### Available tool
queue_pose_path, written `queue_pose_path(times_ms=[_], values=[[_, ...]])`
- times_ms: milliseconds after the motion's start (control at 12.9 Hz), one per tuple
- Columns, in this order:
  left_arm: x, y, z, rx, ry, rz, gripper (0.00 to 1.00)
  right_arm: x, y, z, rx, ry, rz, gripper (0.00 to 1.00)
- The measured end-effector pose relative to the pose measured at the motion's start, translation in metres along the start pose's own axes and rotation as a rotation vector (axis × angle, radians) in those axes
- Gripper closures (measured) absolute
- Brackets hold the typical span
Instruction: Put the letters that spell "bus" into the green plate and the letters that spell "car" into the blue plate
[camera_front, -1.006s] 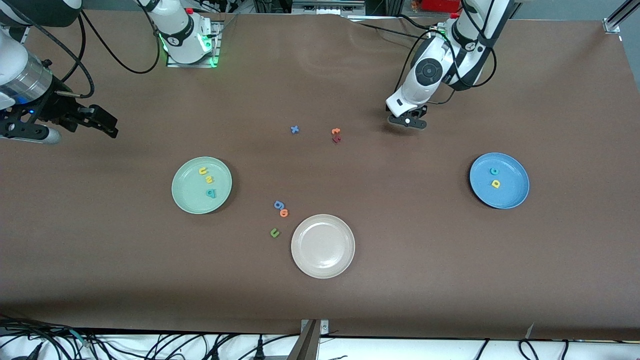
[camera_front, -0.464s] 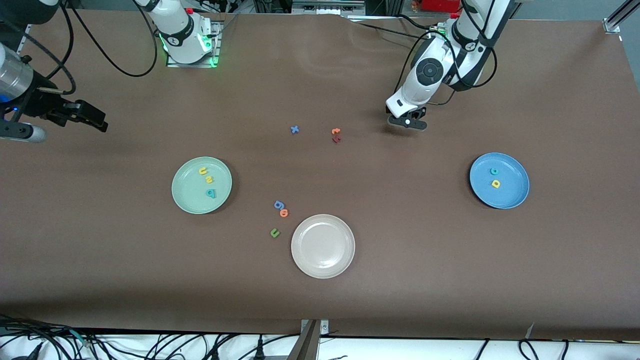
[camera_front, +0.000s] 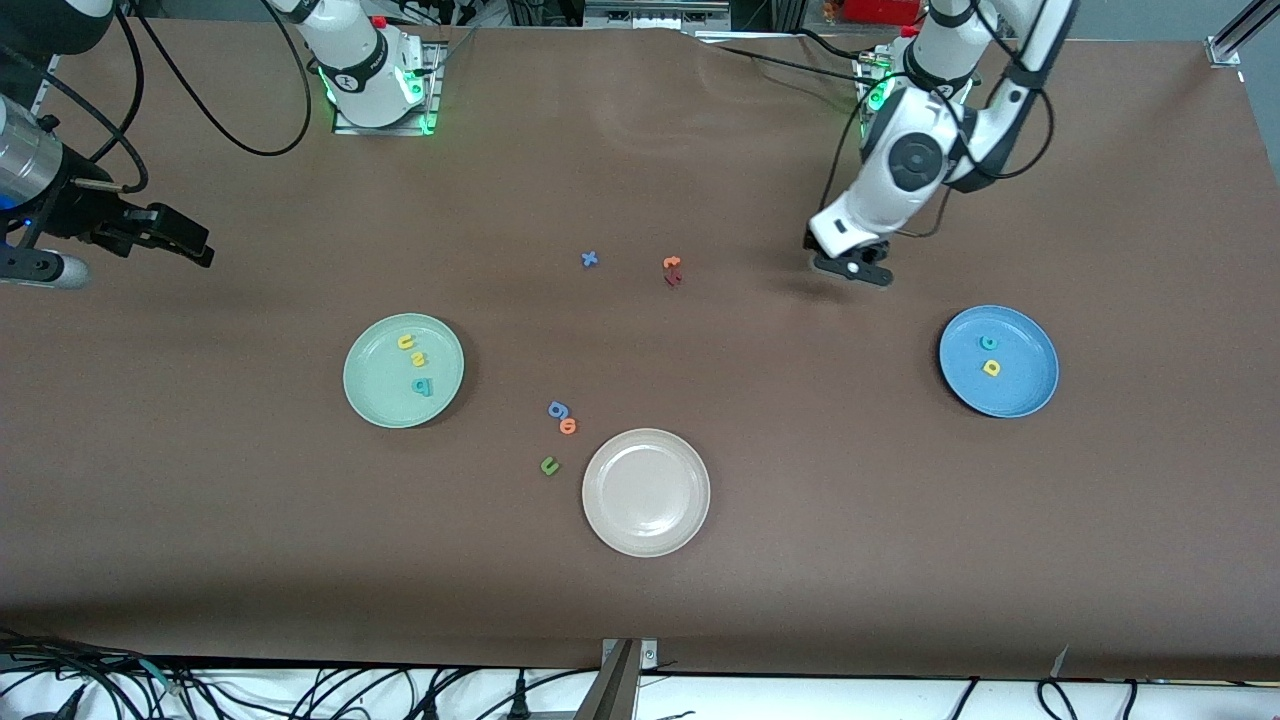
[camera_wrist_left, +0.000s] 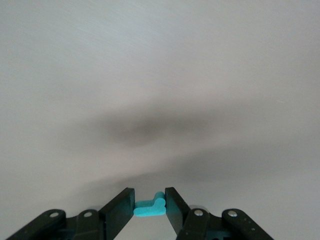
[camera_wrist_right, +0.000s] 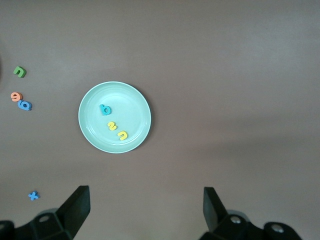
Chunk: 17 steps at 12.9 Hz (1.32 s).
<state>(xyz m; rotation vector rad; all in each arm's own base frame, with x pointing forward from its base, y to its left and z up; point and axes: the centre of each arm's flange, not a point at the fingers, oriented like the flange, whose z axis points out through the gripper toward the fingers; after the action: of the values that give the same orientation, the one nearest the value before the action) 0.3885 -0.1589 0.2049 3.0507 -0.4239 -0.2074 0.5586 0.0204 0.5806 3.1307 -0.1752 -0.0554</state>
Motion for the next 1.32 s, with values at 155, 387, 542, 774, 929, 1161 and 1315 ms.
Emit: queue_pose_path(times_ms=[155,387,542,774,929,1161,1315], values=[[0.005,-0.062,-0.010,-0.007,0.013,0.048,0.65,0.002,-0.002,-0.005,-0.002,0.013,-0.005,0.00],[0.012,-0.131,-0.030,-0.024,0.012,0.082,0.65,0.006,-0.002,-0.008,-0.008,0.025,-0.007,0.00],[0.012,-0.161,-0.040,-0.018,0.027,0.092,0.65,0.007,-0.003,-0.008,-0.007,0.031,-0.007,0.00],[0.025,-0.198,-0.054,0.051,0.042,0.103,0.65,0.008,-0.003,-0.008,-0.006,0.036,-0.008,0.00],[0.038,-0.223,-0.056,0.079,0.045,0.086,0.65,0.008,-0.004,-0.008,-0.006,0.037,-0.009,0.00],[0.057,-0.248,-0.045,0.108,0.063,0.063,0.65,0.009,-0.004,-0.007,-0.006,0.036,-0.009,0.00],[0.066,-0.258,-0.031,0.117,0.054,0.053,0.65,0.009,-0.004,-0.007,-0.006,0.036,-0.009,0.00]])
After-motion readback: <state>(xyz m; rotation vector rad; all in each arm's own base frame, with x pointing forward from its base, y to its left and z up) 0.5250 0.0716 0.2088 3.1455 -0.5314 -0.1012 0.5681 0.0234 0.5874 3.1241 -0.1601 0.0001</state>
